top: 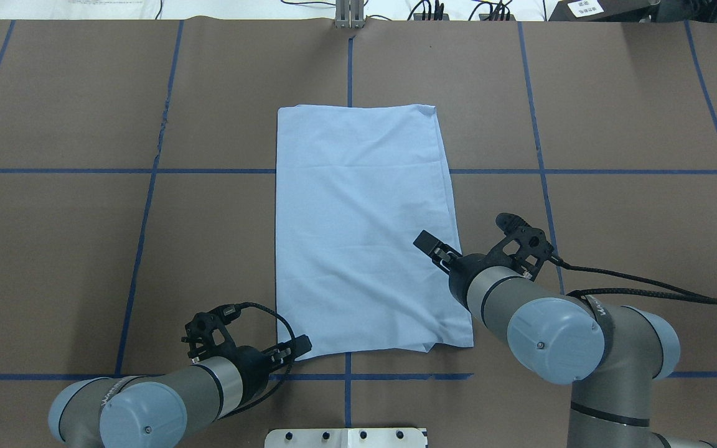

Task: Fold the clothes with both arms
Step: 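Move both grippers to the shirt corners nearest the robot, then lower both grippers and grasp the near shirt corners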

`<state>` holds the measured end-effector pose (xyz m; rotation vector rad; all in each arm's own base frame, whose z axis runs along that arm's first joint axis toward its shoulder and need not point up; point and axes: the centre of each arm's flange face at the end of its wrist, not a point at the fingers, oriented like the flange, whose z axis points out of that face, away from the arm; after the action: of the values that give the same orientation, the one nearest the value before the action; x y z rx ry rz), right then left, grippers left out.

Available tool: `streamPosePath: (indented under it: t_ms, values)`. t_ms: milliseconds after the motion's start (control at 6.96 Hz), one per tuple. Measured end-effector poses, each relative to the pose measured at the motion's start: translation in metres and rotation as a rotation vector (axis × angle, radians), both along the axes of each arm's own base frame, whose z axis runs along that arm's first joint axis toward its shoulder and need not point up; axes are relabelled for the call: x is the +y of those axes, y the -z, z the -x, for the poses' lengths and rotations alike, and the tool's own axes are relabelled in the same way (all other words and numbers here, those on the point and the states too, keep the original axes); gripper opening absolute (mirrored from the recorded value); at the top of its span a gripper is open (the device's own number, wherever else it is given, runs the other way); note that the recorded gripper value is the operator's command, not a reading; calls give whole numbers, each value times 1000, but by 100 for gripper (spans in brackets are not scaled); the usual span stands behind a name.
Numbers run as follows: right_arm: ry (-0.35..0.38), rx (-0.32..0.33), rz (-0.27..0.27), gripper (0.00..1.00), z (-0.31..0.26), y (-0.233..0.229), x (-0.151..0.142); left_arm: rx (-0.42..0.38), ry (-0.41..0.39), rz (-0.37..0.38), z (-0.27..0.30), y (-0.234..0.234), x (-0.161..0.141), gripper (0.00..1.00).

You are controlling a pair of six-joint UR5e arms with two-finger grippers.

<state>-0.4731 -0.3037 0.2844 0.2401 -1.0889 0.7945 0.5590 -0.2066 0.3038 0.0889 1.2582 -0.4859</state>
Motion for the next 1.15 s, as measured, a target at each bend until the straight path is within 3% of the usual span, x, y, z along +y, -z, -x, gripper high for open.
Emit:
streamPosePath:
  t_ms: [288,431,575,719,1150]
  values:
    - [0,0,0,100,0,0,0,3,-6,0,-6,2,3,78]
    - [0,-1,1,100,0,0,0,2,-7,0,-7,3,3,64]
    - [0,-2,2,100,0,0,1,3,-7,0,-8,3,4,16]
    - [0,-3,3,100,1,0,1,5,-7,0,-7,4,4,0]
    - [4,-3,6,96,3,0,4,14,-6,-3,-2,7,4,0]
